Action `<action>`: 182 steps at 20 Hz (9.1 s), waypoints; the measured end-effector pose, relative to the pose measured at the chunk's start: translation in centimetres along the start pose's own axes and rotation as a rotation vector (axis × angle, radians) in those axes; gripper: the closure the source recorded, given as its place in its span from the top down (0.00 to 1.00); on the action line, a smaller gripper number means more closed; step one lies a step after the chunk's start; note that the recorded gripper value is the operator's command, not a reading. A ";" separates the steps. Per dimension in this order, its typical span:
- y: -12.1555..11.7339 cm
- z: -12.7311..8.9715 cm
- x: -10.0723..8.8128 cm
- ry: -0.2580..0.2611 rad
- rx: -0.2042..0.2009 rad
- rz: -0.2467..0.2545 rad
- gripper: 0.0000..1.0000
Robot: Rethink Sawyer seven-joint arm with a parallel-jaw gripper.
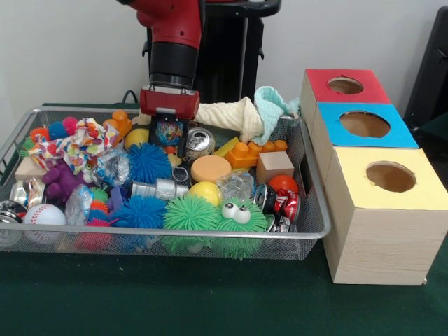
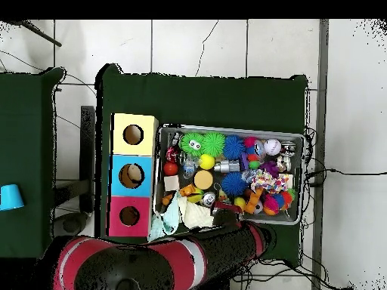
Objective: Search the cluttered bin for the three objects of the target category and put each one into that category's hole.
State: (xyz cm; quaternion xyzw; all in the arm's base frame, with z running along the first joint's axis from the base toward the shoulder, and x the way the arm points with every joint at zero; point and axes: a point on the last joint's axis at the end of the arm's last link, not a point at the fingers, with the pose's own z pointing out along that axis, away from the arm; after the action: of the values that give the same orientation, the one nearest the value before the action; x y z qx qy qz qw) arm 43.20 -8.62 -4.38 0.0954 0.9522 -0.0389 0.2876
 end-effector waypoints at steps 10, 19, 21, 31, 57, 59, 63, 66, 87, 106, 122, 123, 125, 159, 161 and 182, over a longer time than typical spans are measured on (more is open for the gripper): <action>0.5 -0.2 0.0 0.001 -0.002 -0.022 1.00; 0.9 -0.4 -0.1 0.028 -0.035 -0.081 0.00; 1.0 -0.5 -0.2 0.047 -0.047 -0.116 0.00; 1.9 -1.5 -3.7 0.268 -0.106 -0.613 0.00; 1.5 -1.7 -5.6 0.360 -0.091 -0.515 1.00; 1.4 -1.8 -5.6 0.362 -0.091 -0.518 1.00; 1.4 -1.5 -5.7 0.369 -0.093 -0.535 1.00; 1.2 -1.2 -5.6 0.379 -0.095 -0.554 1.00; 2.1 2.3 -5.4 0.474 -0.062 -0.498 1.00; 2.3 2.2 -5.5 0.494 -0.086 -0.500 0.00; 2.5 2.3 -5.6 0.489 -0.092 -0.496 1.00; 2.5 2.3 -5.6 0.488 -0.092 -0.496 1.00; 2.5 2.3 -5.6 0.488 -0.092 -0.496 1.00; 6.9 -3.7 -8.0 0.662 -0.066 -0.666 1.00; 6.4 -4.1 -8.4 0.665 -0.049 -0.670 1.00; 3.1 -3.9 -9.6 0.613 -0.003 -0.586 1.00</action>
State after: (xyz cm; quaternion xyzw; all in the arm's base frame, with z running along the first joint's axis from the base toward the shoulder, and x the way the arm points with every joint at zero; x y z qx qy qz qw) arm 49.52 -6.66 4.15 -0.1726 0.9806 -0.0874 -0.0321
